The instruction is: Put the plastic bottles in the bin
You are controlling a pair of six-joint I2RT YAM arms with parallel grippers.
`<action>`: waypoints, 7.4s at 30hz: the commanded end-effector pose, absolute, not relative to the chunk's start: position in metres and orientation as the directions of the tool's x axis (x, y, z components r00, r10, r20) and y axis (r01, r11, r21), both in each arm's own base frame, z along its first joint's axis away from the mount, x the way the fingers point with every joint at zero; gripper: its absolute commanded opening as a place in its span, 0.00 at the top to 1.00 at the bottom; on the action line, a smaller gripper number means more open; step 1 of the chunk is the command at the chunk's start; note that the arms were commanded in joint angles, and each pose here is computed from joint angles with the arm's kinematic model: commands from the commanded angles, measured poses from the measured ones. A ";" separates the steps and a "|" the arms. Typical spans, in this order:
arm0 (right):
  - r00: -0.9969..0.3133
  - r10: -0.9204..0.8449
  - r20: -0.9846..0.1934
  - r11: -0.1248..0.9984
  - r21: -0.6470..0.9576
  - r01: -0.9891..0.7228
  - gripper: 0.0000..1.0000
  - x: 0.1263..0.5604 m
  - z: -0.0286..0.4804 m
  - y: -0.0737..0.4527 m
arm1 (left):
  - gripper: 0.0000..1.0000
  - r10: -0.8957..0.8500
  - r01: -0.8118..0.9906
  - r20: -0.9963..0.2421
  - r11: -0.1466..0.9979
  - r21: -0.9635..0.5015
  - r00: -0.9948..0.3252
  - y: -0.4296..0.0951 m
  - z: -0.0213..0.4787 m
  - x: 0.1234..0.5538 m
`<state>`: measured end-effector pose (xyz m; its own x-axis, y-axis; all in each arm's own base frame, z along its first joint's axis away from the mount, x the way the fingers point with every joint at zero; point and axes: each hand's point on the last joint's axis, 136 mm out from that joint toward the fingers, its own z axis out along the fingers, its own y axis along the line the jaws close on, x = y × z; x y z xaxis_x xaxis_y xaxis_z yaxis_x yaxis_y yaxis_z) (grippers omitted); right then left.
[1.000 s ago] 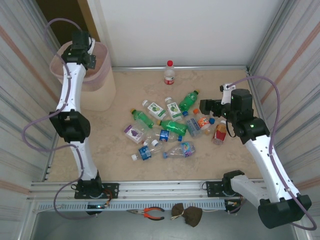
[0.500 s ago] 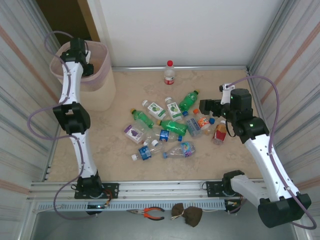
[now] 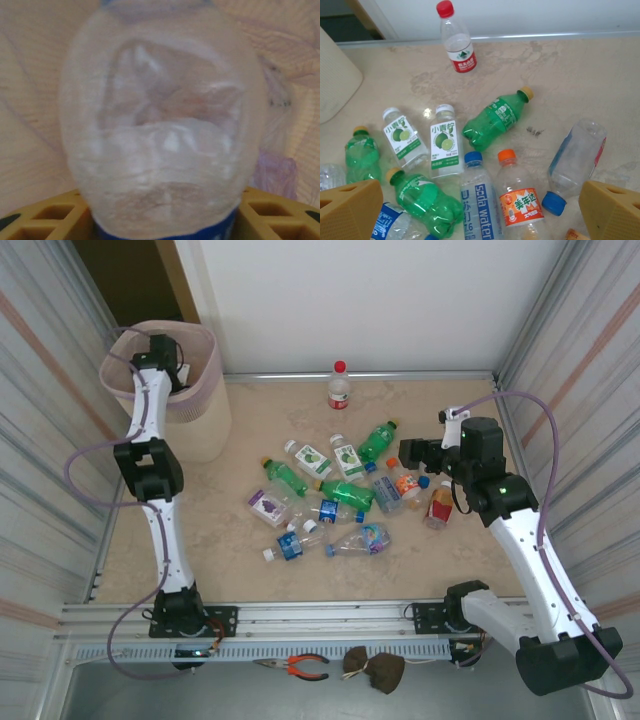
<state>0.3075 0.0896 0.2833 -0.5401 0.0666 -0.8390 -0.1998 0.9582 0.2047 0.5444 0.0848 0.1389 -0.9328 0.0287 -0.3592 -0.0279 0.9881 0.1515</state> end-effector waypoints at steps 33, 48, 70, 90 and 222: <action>-0.474 0.044 -0.879 0.953 0.180 -0.245 0.01 0.296 0.315 0.094 | 0.26 -0.094 -0.042 -0.681 0.995 -0.092 -0.726 0.042 0.317 0.508; -0.460 0.050 -0.886 0.950 0.185 -0.253 0.01 0.288 0.316 0.094 | 0.29 -0.062 0.105 -0.795 0.982 -0.157 -0.603 -0.042 0.393 0.458; -0.493 -0.001 -0.870 0.944 0.162 -0.287 0.01 0.269 0.297 0.093 | 0.34 -0.435 -0.216 -0.593 0.889 -0.405 -0.678 -0.124 0.291 0.358; -0.513 -0.007 -0.858 0.943 0.165 -0.289 0.01 0.268 0.288 0.094 | 0.18 -0.611 -0.584 -0.261 0.792 -0.178 -0.748 -0.175 0.147 0.285; -0.517 0.010 -0.856 0.960 0.152 -0.234 0.01 0.282 0.294 0.088 | 0.50 -0.563 -0.647 -0.735 0.408 -0.645 0.377 0.092 0.385 0.498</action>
